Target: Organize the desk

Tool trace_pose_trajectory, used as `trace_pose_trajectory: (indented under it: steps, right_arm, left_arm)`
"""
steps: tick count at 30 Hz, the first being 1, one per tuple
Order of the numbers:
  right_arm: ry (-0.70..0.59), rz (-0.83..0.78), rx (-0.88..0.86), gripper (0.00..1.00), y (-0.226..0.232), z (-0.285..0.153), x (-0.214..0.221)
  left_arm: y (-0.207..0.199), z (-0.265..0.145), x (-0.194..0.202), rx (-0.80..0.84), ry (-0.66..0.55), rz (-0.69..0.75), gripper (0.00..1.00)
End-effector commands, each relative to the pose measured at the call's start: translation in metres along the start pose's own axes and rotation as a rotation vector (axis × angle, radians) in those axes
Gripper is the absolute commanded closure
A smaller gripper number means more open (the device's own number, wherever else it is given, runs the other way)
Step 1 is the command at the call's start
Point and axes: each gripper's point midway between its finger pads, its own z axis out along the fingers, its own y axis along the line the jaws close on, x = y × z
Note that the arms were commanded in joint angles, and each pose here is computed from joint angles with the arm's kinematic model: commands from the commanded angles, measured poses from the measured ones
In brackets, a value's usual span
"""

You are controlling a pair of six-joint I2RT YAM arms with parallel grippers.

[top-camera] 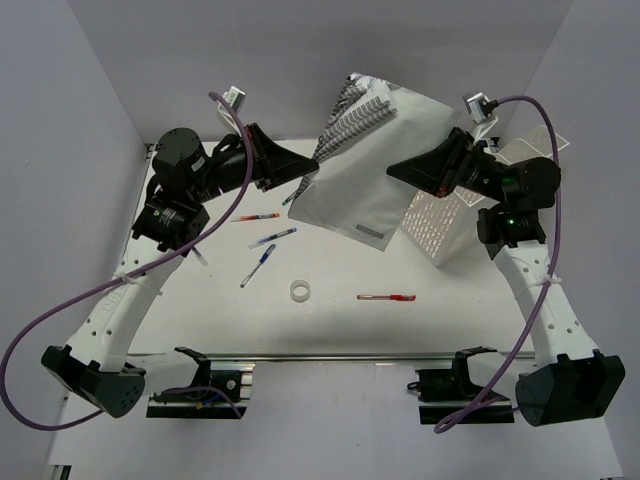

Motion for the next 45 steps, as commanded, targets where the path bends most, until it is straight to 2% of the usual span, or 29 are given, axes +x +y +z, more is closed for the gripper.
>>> trace_pose_trajectory:
  steps: [1, 3, 4, 6, 7, 9, 10, 11, 15, 20, 22, 30, 36, 45]
  right_arm:
    - [-0.071, -0.182, 0.001, 1.00, 0.023, -0.003, -0.037]
    - [-0.069, -0.229, 0.025, 1.00, 0.021, -0.005, -0.045]
    - [-0.072, -0.236, 0.041, 1.00, 0.025, -0.005, -0.052]
    - [-0.083, -0.305, 0.092, 1.00, 0.019, -0.008, -0.064]
    - [-0.101, -0.352, 0.104, 1.00, 0.026, -0.007, -0.077]
    - [-0.098, -0.398, 0.172, 1.00, 0.018, -0.012, -0.086]
    - [-0.111, -0.414, 0.198, 1.00, 0.015, -0.013, -0.092]
    - [-0.113, -0.433, 0.217, 1.00, 0.020, -0.014, -0.098]
    - [-0.148, -0.537, 0.315, 1.00, 0.016, -0.024, -0.121]
    - [-0.181, -0.659, 0.493, 1.00, -0.006, -0.046, -0.142]
    - [-0.190, -0.745, 0.568, 1.00, -0.014, -0.057, -0.149]
    - [-0.166, -0.829, 0.763, 1.00, -0.066, -0.088, -0.160]
    - [-0.131, -0.890, 0.816, 1.00, -0.098, -0.103, -0.162]
    - [-0.069, -0.862, 0.857, 1.00, -0.146, -0.129, -0.134]
  left_arm:
    - [0.011, 0.000, 0.007, -0.045, 0.032, 0.022, 1.00]
    - [0.022, 0.002, 0.008, -0.080, 0.038, 0.034, 1.00]
    - [0.019, 0.003, 0.004, -0.082, 0.032, 0.047, 0.94]
    - [0.027, 0.002, 0.002, -0.125, 0.025, 0.069, 0.79]
    - [0.028, 0.002, 0.000, -0.138, 0.020, 0.079, 0.59]
    - [0.034, -0.001, -0.007, -0.192, -0.006, 0.108, 0.47]
    - [0.033, -0.003, -0.010, -0.208, -0.021, 0.120, 0.37]
    - [0.032, -0.005, -0.017, -0.224, -0.040, 0.153, 0.33]
    - [0.044, -0.017, -0.026, -0.332, -0.099, 0.177, 0.29]
    - [0.042, -0.039, -0.026, -0.348, -0.182, 0.227, 0.25]
    - [0.061, -0.040, -0.009, -0.370, -0.151, 0.211, 0.26]
    - [0.096, -0.051, 0.021, -0.408, -0.098, 0.267, 0.25]
    - [0.108, -0.058, 0.034, -0.422, -0.058, 0.338, 0.25]
    - [0.137, -0.070, 0.057, -0.443, -0.035, 0.413, 0.25]
